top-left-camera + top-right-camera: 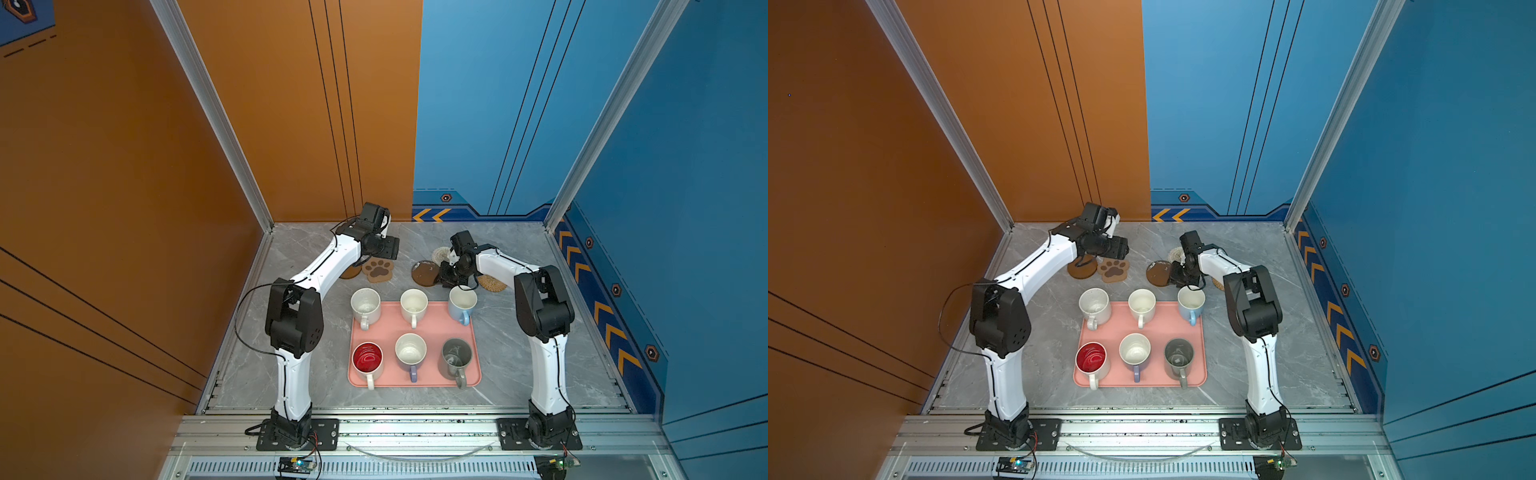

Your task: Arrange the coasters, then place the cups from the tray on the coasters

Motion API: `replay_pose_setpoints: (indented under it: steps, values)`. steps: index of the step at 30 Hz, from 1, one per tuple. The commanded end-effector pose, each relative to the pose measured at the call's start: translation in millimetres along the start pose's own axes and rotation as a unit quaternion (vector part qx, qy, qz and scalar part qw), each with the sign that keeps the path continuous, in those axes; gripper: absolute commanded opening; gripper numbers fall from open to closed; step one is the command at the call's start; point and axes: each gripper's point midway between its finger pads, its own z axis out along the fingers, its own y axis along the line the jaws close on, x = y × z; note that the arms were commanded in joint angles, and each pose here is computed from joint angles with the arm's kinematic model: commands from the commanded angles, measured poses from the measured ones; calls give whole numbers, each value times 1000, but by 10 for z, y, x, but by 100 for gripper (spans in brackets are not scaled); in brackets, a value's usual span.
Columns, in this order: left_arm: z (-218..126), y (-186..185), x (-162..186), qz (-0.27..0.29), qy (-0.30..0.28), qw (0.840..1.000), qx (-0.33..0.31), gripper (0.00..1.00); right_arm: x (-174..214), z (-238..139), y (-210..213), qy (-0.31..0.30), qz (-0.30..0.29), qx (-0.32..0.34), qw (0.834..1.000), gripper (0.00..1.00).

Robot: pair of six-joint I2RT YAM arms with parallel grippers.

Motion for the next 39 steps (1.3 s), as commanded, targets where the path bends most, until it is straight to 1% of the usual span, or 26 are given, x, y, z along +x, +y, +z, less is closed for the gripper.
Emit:
replay_pose_setpoints:
  steps: [1, 11, 18, 20, 39]
  values:
    - [-136, -25, -44, 6, -13, 1000, -3, 78, -30, 126, -31, 2, 11, 13, 1000, 36]
    - [-150, -16, -63, 11, -15, 1000, -3, 78, -230, 143, 91, -17, 12, -1, 1000, 38]
    - [-145, -12, -58, 13, -14, 1000, -5, 78, -243, 249, 158, -9, 11, -10, 1000, 38]
    - [-146, -5, -60, 13, -14, 1000, -5, 78, -325, 232, 257, -17, 6, -21, 1000, 38]
    - [-164, 58, -53, 11, -14, 1000, -9, 78, -310, 463, 585, 2, -13, -41, 999, 37]
